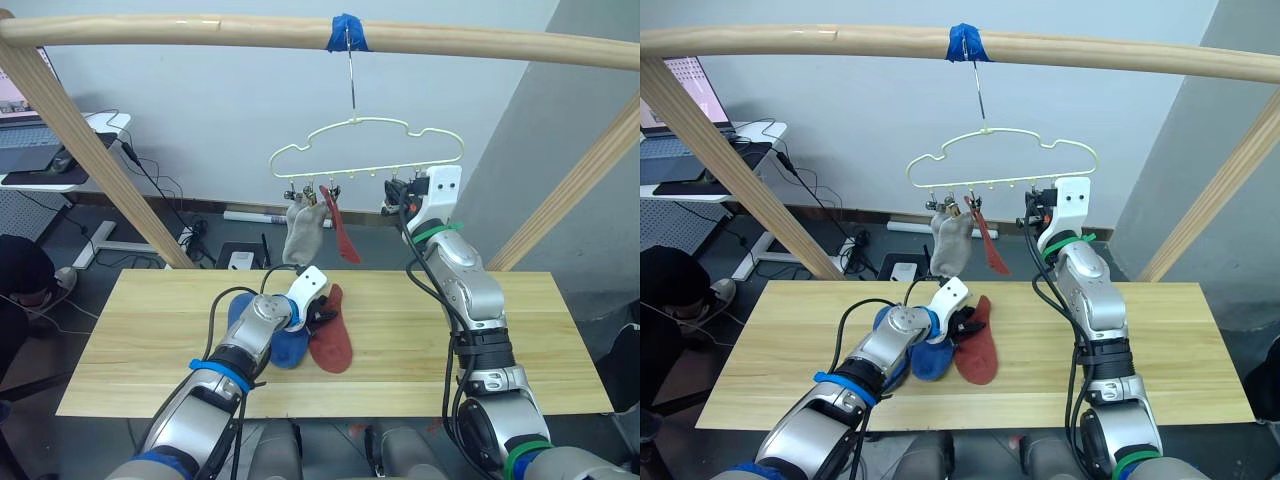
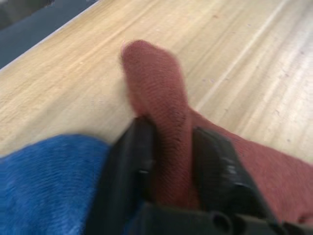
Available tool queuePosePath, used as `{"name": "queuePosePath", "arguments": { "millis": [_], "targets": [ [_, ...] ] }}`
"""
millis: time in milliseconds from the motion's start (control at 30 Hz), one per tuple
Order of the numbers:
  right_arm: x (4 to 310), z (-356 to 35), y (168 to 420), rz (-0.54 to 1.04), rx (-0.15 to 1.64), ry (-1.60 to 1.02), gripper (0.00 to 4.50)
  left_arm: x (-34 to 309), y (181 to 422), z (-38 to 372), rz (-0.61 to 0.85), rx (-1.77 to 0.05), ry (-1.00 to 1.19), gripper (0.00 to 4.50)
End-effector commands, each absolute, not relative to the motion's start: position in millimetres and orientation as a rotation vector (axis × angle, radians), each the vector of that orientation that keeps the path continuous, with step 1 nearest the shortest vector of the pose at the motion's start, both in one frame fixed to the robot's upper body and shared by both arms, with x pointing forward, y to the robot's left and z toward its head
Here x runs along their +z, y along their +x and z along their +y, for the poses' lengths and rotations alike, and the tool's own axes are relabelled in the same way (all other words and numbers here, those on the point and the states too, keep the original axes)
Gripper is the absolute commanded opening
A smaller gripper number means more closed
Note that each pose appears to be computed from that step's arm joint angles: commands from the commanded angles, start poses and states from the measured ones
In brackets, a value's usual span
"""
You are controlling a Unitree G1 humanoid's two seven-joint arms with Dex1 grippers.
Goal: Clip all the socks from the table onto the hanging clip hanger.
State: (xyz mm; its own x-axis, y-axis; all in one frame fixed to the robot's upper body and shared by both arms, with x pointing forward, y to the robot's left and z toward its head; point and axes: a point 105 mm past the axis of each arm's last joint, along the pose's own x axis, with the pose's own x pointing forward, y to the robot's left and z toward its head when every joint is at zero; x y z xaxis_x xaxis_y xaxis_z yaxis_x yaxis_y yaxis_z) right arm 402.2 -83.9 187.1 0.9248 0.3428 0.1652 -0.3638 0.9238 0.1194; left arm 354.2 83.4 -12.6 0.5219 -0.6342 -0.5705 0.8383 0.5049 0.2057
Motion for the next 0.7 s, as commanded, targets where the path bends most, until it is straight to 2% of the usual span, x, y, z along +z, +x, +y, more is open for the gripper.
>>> {"name": "queuePosePath", "arguments": {
  "millis": [33, 100, 367, 533, 700],
  "targets": [
    [200.1, -88.2, 400.0, -0.191, 0.365, 0.154, 0.09, 10.5, 357.7, 73.8, 0.330, -0.957, 0.501, 0.32],
    [200.2, -89.1, 400.4, -0.191, 0.368, 0.150, 0.09, 18.8, 356.5, 71.5, 0.281, -0.973, 0.496, 0.01],
    [202.2, -91.6, 399.2, -0.181, 0.410, 0.161, 0.09, 70.0, 340.8, 71.3, 0.049, -1.039, 0.375, 0.01],
    [199.5, -83.0, 387.9, -0.041, 0.537, 0.356, 0.09, 121.5, 327.8, 66.6, -0.161, -1.067, 0.283, 0.01],
    [210.3, -83.5, 374.8, 0.047, 0.605, 0.538, 0.09, 145.7, 330.5, 57.6, -0.203, -1.049, 0.209, 0.01]
  ]
}}
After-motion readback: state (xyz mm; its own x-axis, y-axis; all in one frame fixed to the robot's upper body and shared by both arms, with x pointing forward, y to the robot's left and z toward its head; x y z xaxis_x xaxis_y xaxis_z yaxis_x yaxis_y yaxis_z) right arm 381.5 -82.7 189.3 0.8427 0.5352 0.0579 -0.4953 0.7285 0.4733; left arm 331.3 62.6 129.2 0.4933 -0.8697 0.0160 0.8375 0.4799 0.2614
